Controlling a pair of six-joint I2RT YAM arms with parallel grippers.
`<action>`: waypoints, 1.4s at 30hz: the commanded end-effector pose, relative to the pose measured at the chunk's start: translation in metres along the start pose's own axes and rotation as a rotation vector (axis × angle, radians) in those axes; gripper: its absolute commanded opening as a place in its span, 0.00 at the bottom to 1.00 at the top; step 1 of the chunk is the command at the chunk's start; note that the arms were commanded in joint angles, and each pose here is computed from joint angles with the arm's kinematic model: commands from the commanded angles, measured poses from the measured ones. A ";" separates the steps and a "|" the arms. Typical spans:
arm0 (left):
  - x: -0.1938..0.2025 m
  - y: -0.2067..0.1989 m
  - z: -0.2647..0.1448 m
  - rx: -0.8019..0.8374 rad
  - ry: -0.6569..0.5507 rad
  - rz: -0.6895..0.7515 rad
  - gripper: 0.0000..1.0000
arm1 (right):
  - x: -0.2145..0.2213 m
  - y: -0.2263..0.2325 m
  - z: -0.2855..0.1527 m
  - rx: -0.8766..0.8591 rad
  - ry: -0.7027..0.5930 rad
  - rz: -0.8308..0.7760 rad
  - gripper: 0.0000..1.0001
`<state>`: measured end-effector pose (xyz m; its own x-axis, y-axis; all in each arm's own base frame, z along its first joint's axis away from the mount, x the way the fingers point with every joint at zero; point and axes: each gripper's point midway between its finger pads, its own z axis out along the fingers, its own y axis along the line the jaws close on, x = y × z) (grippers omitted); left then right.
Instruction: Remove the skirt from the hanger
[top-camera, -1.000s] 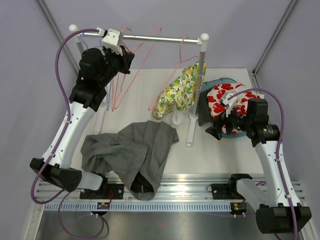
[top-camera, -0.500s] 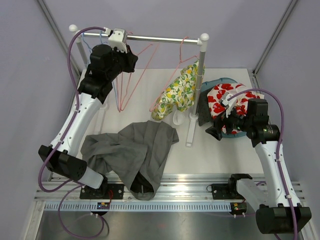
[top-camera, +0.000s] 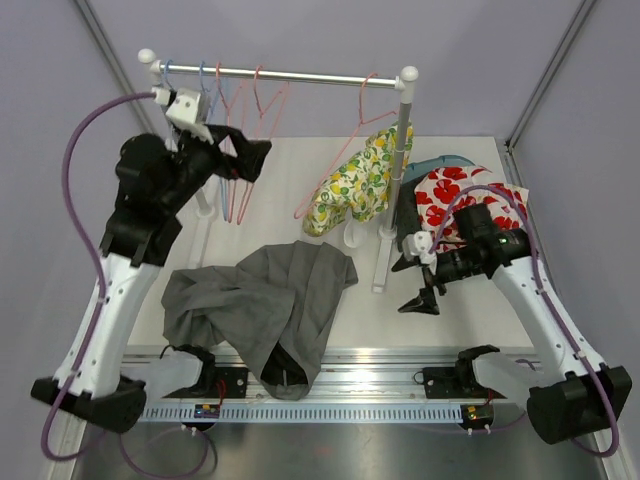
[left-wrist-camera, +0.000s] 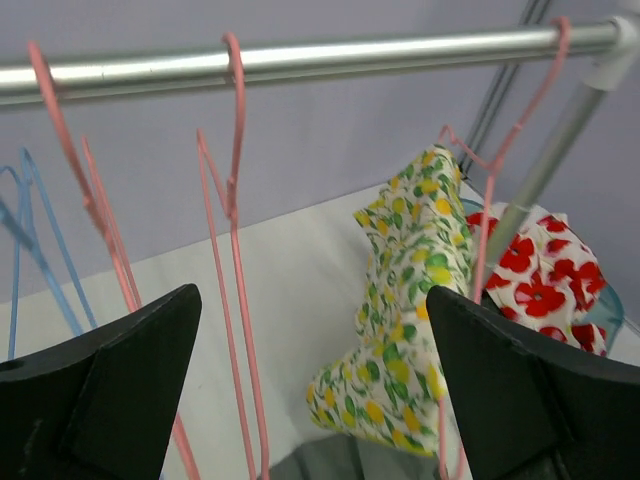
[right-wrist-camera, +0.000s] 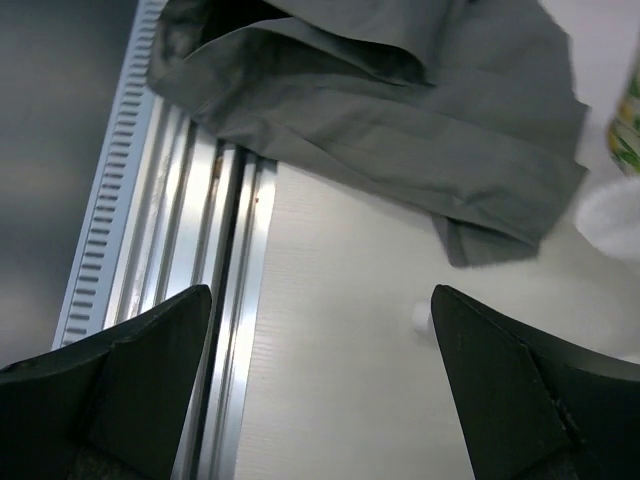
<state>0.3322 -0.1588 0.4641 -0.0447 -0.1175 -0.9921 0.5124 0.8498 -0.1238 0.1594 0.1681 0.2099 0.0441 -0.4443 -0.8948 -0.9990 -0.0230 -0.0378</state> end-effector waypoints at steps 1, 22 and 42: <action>0.016 -0.020 -0.038 0.086 0.006 0.003 0.99 | -0.009 0.006 0.028 -0.150 0.061 -0.208 0.99; 0.069 -0.017 -0.178 -0.075 -0.093 -0.091 0.99 | -0.019 0.016 0.285 -0.368 0.483 -0.926 0.99; 0.084 -0.018 -0.185 -0.066 -0.102 -0.103 0.99 | -0.039 0.073 0.265 -0.418 0.463 -0.672 0.00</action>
<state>0.1646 -0.0915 0.3682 -0.0460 -0.2348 -0.9709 0.4485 0.8637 -0.2301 0.1033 0.4366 0.0618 0.7869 -0.5046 -0.3552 -0.6062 -0.7396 -0.2924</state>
